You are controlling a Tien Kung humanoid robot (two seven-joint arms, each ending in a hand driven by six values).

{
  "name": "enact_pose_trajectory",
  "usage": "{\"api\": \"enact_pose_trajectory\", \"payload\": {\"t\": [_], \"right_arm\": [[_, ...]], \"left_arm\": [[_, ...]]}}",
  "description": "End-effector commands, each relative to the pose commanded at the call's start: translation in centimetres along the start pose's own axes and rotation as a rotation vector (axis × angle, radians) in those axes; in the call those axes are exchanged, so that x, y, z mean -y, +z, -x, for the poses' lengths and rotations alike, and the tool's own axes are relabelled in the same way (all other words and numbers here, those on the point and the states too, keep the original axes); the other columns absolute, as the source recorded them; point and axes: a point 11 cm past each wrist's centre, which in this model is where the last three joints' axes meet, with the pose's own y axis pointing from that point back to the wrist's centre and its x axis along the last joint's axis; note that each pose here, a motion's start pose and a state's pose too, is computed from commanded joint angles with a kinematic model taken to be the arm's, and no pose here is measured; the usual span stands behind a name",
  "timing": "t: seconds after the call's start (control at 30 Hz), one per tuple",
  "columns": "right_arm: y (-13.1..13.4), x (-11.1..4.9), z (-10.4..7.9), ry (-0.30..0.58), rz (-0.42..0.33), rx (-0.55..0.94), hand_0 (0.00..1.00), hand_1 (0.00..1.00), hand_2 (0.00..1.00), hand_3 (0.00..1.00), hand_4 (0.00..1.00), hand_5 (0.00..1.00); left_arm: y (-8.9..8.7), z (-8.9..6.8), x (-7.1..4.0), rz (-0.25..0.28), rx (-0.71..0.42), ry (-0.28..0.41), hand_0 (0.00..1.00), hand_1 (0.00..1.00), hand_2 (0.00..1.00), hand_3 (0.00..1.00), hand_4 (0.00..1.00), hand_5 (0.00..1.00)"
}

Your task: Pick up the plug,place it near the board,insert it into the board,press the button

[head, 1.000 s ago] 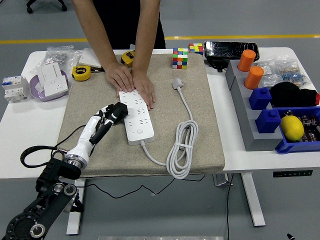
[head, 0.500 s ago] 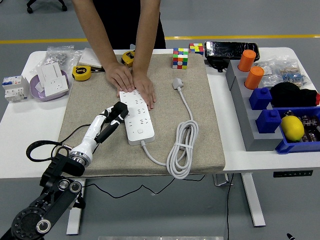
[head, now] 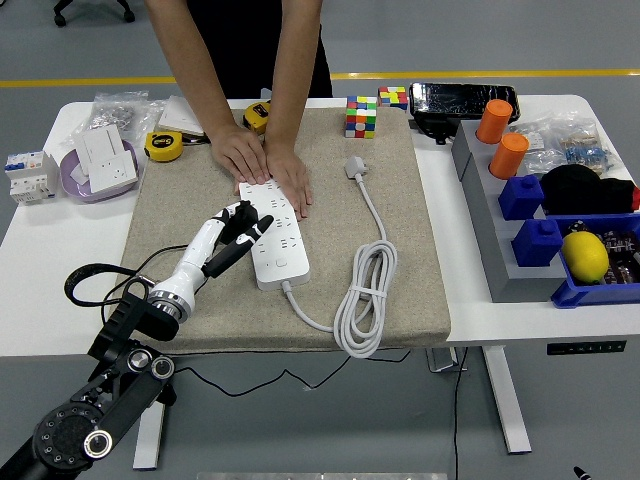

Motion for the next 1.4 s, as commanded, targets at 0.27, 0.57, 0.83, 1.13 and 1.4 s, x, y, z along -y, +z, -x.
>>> {"api": "enact_pose_trajectory", "payload": {"t": [0.27,0.57,0.83,1.13,1.4], "right_arm": [[0.2,0.0,-0.1,0.001,0.005,-0.002,0.828,0.763,0.754,0.784,0.998,0.966],[0.0,0.0,-0.1,0.001,0.001,-0.004,0.829,0.761,0.753,0.784,0.998,0.966],[-0.1,0.0,-0.2,0.003,0.000,0.000,0.829,0.761,0.753,0.783,0.998,0.968],[-0.2,0.0,-0.2,0.004,-0.004,0.002,0.828,0.761,0.752,0.784,0.998,0.966],[-0.1,0.0,-0.2,0.004,-0.001,0.003,0.828,0.761,0.752,0.783,0.998,0.966]], "left_arm": [[0.4,0.4,0.1,0.009,0.039,-0.009,0.998,0.998,0.959,0.935,0.998,0.998],[2.2,1.3,0.8,0.057,0.183,-0.036,0.998,0.998,0.957,0.933,0.998,0.998],[3.2,1.5,1.3,0.082,0.282,-0.044,0.998,0.998,0.955,0.933,0.998,0.998],[2.6,2.0,1.3,0.063,0.315,-0.064,0.998,0.998,0.954,0.932,0.998,0.998],[5.5,0.3,0.9,0.152,0.353,0.018,0.998,0.998,0.955,0.930,0.998,0.998]]}}
